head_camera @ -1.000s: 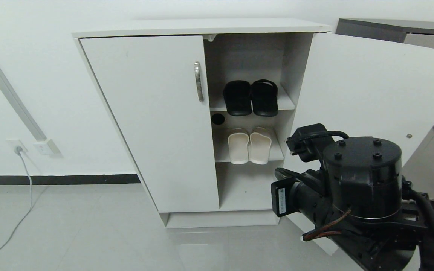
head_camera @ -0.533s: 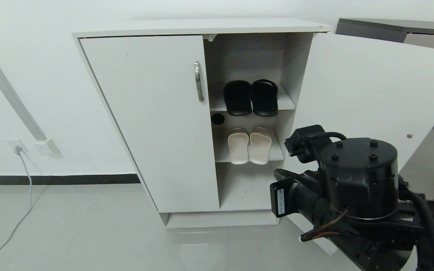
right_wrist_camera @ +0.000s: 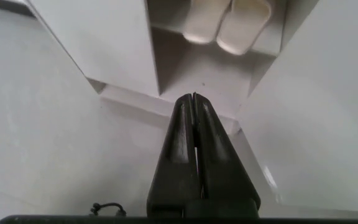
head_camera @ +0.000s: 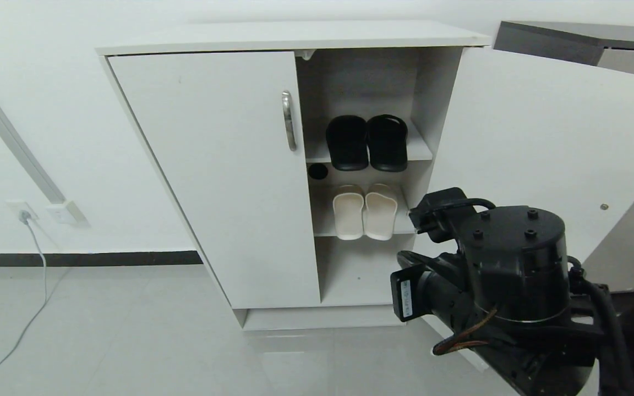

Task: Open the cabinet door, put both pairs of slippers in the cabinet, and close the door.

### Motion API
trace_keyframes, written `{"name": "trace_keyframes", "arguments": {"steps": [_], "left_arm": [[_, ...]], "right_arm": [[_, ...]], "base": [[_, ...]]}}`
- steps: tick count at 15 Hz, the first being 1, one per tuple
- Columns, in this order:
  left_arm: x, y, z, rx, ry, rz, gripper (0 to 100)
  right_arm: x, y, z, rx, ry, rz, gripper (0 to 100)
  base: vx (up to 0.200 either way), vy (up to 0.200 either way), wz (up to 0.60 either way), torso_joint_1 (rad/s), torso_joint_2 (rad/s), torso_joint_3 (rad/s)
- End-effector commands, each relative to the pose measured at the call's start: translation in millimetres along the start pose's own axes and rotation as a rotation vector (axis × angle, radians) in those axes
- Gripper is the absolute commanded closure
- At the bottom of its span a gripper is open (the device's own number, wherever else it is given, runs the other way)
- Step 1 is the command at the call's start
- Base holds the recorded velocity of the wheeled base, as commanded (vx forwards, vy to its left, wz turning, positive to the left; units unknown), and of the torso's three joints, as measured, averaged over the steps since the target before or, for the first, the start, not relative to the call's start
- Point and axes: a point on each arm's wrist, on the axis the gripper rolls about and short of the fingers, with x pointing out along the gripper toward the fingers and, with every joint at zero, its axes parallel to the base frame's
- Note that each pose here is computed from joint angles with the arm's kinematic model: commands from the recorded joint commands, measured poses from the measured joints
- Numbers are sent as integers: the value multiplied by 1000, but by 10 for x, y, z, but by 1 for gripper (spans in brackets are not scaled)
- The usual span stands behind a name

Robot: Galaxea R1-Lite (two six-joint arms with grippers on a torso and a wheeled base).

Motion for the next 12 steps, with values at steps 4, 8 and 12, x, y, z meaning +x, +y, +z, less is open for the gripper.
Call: {"name": "trace_keyframes", "arguments": {"steps": [4,8,12], "left_arm": [[1,0,3,-1,-1,0,100],[1,0,3,-1,-1,-1,100],[1,0,3,-1,-1,0,100]], "right_arm": [[16,-2,-3,1,0,-4,100],[19,-6,-7,-1,1,-5,100],[22,-9,-2,0,0,-7,100]], "base": [[0,0,0,59,-525,-366],[0,0,0,118,-466,-348],[0,0,0,145,-469,-322]]}}
